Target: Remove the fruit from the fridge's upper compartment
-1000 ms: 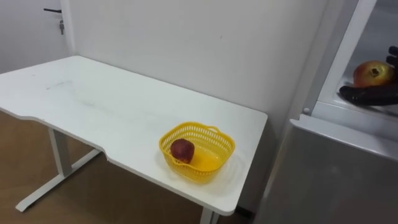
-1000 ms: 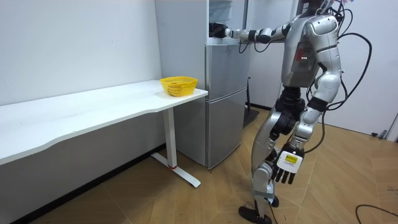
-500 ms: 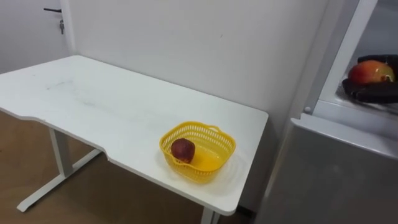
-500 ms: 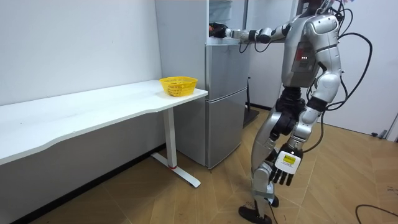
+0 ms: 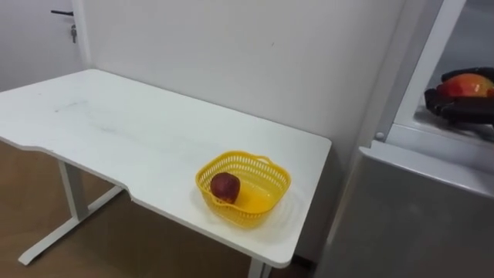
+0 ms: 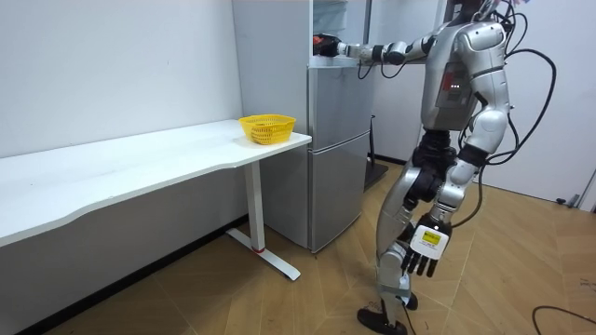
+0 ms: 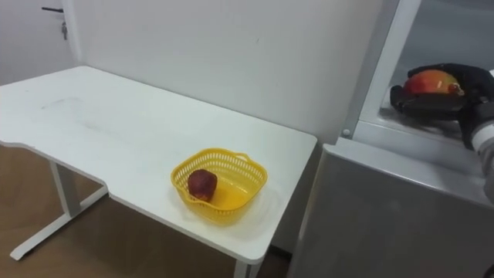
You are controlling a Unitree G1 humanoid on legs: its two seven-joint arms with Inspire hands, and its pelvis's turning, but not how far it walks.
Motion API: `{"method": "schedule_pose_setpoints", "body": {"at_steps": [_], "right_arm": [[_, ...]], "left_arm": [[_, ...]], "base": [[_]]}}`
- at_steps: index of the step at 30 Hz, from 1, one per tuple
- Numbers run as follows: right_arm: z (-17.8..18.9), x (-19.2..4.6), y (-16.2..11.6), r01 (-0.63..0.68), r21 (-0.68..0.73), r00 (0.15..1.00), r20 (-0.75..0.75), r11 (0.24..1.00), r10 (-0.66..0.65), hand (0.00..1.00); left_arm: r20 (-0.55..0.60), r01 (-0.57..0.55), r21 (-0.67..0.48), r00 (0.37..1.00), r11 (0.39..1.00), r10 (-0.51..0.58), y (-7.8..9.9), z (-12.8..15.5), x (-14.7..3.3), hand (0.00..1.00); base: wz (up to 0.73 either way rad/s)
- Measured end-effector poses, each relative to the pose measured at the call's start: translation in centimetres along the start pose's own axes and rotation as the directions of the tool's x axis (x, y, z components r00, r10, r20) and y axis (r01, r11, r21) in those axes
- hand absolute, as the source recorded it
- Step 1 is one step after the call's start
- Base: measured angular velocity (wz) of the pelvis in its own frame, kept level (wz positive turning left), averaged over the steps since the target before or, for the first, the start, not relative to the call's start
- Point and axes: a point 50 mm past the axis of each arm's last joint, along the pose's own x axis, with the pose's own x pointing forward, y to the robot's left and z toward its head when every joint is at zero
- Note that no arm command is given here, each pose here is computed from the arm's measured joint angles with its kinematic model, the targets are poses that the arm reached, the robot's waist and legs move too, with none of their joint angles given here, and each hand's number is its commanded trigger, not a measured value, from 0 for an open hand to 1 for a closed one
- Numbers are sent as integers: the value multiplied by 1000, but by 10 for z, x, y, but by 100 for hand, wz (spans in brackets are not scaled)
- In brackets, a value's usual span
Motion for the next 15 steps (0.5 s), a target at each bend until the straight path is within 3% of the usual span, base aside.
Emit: {"method": "schedule_pose_setpoints", "body": {"at_steps": [4,10,15], "right_arm": [[1,-1,3,-9,92,1000,6,996,8,100],[16,-8,24,-103,195,989,128,975,79,100],[24,-46,58,-223,221,947,279,950,157,100]], "left_arm": [[19,-6,3,1000,1000,6,1,3,-1,0],[21,-19,-16,1000,1000,19,2,0,0,0],[33,-56,-108,998,993,60,-3,-5,0,0]], "base": [[-1],[-1],[-16]]}}
